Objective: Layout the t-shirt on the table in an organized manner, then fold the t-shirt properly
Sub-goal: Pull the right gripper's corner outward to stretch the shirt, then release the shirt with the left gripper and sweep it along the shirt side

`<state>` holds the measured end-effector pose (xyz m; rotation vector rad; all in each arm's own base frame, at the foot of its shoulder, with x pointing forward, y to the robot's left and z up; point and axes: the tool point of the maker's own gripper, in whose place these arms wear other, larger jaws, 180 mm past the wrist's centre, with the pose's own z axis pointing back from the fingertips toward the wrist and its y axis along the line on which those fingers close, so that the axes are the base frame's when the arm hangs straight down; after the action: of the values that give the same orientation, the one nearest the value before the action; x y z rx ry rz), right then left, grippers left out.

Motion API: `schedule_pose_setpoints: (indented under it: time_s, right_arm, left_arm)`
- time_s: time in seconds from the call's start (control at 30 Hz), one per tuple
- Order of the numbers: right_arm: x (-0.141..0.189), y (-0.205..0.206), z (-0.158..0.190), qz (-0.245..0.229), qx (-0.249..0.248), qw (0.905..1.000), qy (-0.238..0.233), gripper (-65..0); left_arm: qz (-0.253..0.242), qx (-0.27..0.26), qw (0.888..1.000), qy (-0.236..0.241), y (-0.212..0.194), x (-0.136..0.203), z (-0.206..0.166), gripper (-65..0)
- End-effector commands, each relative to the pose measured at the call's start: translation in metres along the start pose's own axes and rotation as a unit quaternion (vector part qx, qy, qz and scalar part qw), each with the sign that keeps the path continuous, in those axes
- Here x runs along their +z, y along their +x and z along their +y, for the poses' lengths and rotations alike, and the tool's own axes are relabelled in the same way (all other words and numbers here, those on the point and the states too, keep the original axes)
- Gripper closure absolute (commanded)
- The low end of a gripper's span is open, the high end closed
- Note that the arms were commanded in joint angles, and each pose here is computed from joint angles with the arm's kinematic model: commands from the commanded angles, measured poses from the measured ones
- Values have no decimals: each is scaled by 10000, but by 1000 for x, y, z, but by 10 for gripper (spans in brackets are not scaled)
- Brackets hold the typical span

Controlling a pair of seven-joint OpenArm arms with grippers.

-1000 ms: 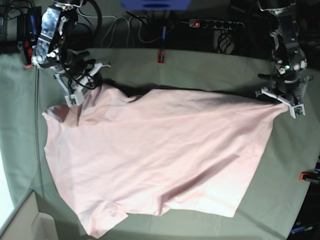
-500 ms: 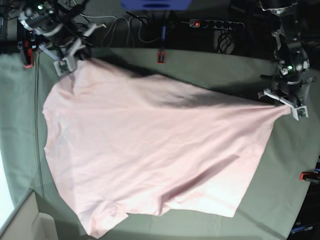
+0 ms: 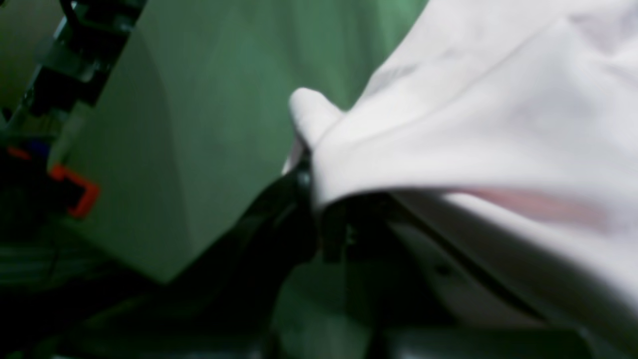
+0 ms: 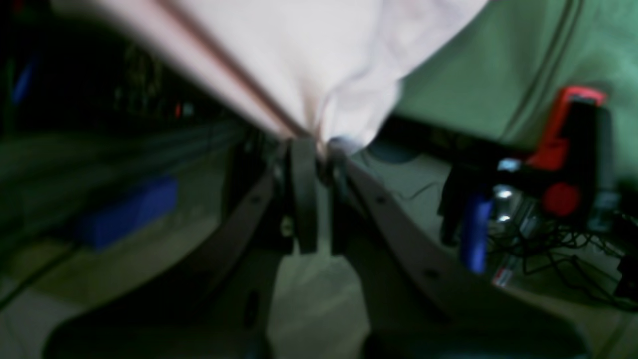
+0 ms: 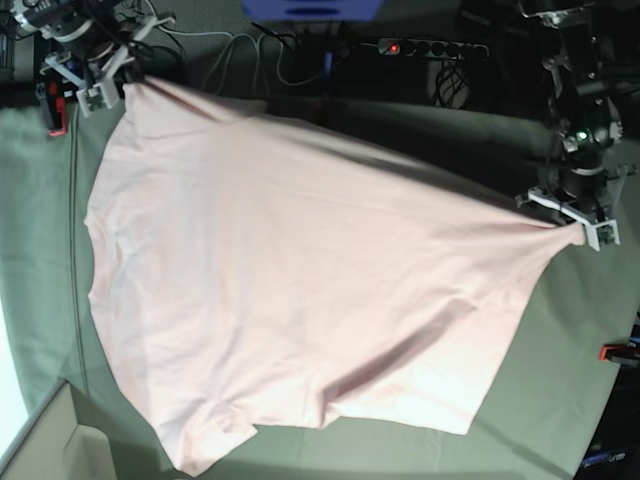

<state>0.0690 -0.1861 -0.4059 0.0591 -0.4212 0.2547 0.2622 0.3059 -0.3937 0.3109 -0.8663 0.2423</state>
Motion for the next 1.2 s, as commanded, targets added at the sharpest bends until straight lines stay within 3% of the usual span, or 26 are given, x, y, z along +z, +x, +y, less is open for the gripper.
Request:
schedule_pose_setpoints:
  time_s: [0.0,0.07,0.17,0.33,0.43,0.67,0.7,0.83,0.9,1.1,1.17]
  right_arm:
    - [4,-2,3,32,133,9999,46,0]
    - [2,-5,15,84,211,9995,237,-14]
    - [-3,-9,30,141,246,9985,467,-113]
    - [-4,-6,28,110,253,9986,440,-314]
    - [-3,-1,11,34,185,9996,204,-375]
    - [-1,11,-13,-130,77,9998,-132,-381]
    - [-2,12,-13,-144,78,9998,-135,-381]
    - [-2,13,-13,-162,86,9998,-125,-381]
    - [-3,20,-15,-237,95,9996,-157,-381]
    - [-7,23,-22,-63,126,9996,-230,-381]
    - [-5,20,-30,69,179,9993,-316,-381]
  left_arm:
    - [-173,7,9998,89,9,0,4,-1]
    - [-137,18,9999,84,6,0,4,-2]
    - [-103,19,9999,80,3,1,3,-4]
    - [-8,-8,10000,75,-7,7,3,-5]
    - [-4,-32,10000,75,-9,10,4,-5]
    - [-107,-167,9998,82,-6,24,8,-29]
    - [-140,-183,9997,81,-4,26,8,-65]
    - [-228,-147,9995,131,2,29,10,-312]
    - [-258,-166,9994,135,4,30,11,-376]
    - [-520,-246,9983,121,21,42,11,-390]
    - [-839,-291,9960,100,42,56,9,-390]
